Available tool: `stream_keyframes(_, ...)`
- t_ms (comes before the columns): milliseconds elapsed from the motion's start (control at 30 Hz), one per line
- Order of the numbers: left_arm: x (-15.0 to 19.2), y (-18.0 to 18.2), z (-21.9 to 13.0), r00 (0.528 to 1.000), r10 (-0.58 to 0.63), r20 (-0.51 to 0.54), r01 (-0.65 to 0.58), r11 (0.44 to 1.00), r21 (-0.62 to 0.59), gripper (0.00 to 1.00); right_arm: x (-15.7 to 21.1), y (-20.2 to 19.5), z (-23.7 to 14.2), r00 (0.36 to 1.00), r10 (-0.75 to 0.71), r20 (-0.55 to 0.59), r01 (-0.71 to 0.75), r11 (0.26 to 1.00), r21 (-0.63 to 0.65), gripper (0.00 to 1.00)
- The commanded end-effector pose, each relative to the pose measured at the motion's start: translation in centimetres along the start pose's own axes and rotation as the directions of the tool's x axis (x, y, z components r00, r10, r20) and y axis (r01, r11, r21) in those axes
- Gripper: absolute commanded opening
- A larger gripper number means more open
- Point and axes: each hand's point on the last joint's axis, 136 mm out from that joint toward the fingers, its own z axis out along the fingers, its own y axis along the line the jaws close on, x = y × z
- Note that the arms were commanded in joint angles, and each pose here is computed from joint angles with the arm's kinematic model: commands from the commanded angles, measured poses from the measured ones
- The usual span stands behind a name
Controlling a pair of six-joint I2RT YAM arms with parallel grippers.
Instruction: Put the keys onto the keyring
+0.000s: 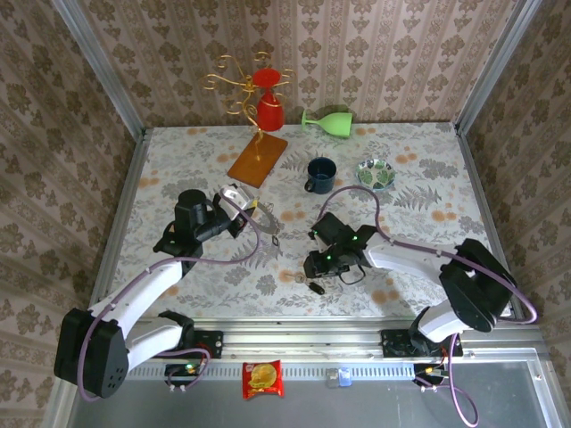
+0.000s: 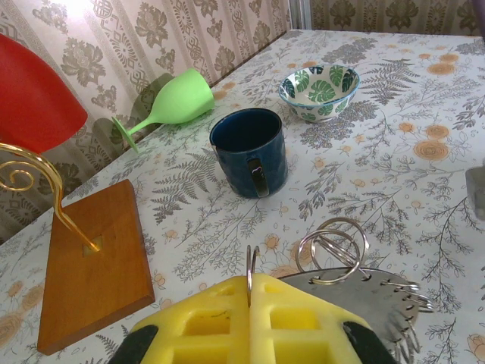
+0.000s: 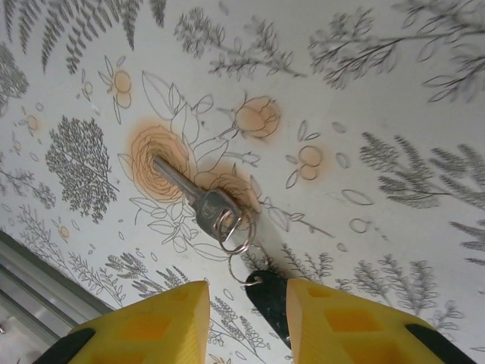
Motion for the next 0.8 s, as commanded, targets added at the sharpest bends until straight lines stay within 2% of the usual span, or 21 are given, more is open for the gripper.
stream_keyframes(0, -2.4, 0.4, -0.4, 0.996, 0.052, 0.07, -0.051, 0.998, -0.02, 0.0, 1.4, 0.4, 0.2, 0.995, -0.056, -0.087, 0.062, 0.995, 0.077, 0.35)
stream_keyframes(133, -2.3, 0.5, -0.5, 0.996, 0.052, 0.066, -0.05, 0.998, -0.03, 0.0, 1.4, -0.2, 0.9, 0.988, -0.11, -0.111, 0.128, 0.977, 0.17, 0.36)
stream_keyframes(467, -2.2, 0.4, -0.8, 0.996, 0.056, 0.063, -0.054, 0.998, -0.038, 0.0, 1.6, -0.4, 2.5, 0.962, -0.21, -0.176, 0.256, 0.916, 0.308, 0.34)
stream_keyframes(633, -2.4, 0.5, -0.7, 0.996, 0.057, 0.067, -0.055, 0.998, -0.037, 0.0, 1.5, -0.7, 2.7, 0.957, -0.222, -0.188, 0.277, 0.895, 0.35, 0.28)
stream_keyframes(767, -2.4, 0.5, -0.7, 0.996, 0.06, 0.066, -0.057, 0.998, -0.038, 0.0, 1.3, -0.7, 2.3, 0.956, -0.233, -0.18, 0.285, 0.886, 0.366, 0.18)
